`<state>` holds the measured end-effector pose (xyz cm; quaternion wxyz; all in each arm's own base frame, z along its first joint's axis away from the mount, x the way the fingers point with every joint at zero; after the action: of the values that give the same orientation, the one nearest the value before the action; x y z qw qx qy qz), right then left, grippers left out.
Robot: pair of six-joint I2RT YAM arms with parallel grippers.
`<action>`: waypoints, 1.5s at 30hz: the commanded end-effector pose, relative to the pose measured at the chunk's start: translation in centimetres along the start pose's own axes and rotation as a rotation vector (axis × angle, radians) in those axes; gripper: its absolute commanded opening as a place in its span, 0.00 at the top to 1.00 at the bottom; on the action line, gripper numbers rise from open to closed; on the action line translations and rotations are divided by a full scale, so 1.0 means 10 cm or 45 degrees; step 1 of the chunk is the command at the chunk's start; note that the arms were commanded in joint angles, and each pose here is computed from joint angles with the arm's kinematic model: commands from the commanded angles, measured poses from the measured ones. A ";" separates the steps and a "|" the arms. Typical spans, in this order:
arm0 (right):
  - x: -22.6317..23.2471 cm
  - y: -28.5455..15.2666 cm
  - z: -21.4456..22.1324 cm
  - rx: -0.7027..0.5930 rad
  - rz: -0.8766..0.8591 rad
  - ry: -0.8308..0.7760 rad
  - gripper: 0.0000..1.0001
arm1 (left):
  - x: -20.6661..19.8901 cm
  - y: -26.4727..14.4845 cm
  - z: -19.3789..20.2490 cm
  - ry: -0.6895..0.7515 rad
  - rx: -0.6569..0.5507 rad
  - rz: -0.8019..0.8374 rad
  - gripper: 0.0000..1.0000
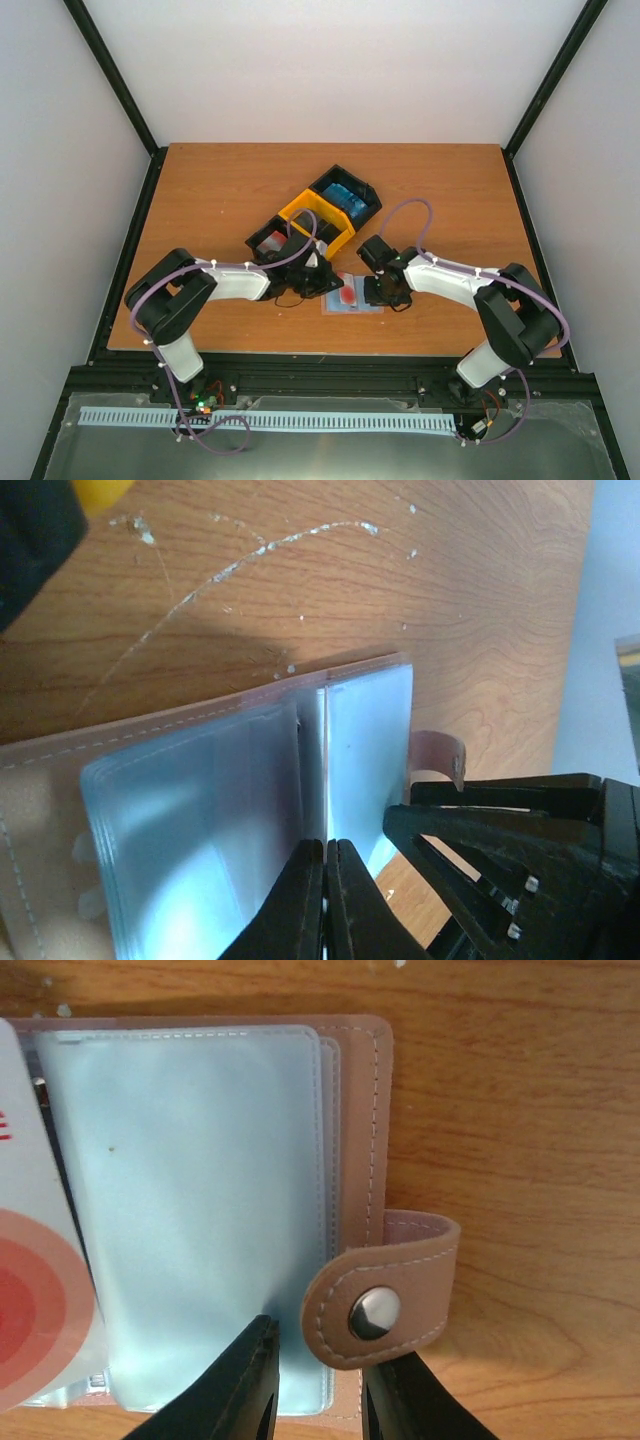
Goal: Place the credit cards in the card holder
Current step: Insert the credit card into the card holder.
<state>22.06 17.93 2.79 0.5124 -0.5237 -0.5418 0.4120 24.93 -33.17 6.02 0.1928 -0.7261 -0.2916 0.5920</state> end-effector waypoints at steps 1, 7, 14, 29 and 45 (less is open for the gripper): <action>-0.18 0.18 0.31 0.120 0.069 -0.001 0.77 | -0.08 0.08 -0.05 -0.002 -0.027 0.054 0.99; -0.17 0.15 0.32 0.110 0.045 0.004 0.76 | -0.02 0.13 0.00 -0.062 -0.007 0.046 0.99; -0.14 0.14 0.30 0.096 0.017 0.022 0.76 | -0.02 0.14 0.08 -0.187 0.040 0.072 0.99; -0.10 0.12 0.29 0.090 -0.004 0.033 0.77 | 0.07 0.14 0.19 -0.323 0.071 0.034 0.99; -0.04 0.09 0.25 0.075 -0.046 0.036 0.76 | 0.05 0.27 0.12 -0.173 0.087 -0.098 0.82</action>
<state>21.93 17.93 2.85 0.5206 -0.5276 -0.5507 0.3839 24.69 -35.21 4.17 0.1814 -0.6743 -0.2865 0.6560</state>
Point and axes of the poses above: each gripper's point midway between its finger pads, its own y axis out along the fingers, its own x axis along the line the jaws close on, z = x × y, the point moved 1 cm from there along -y, back along the fingers, and after that the axes turned 7 degrees about y, right-handed, at the moved point
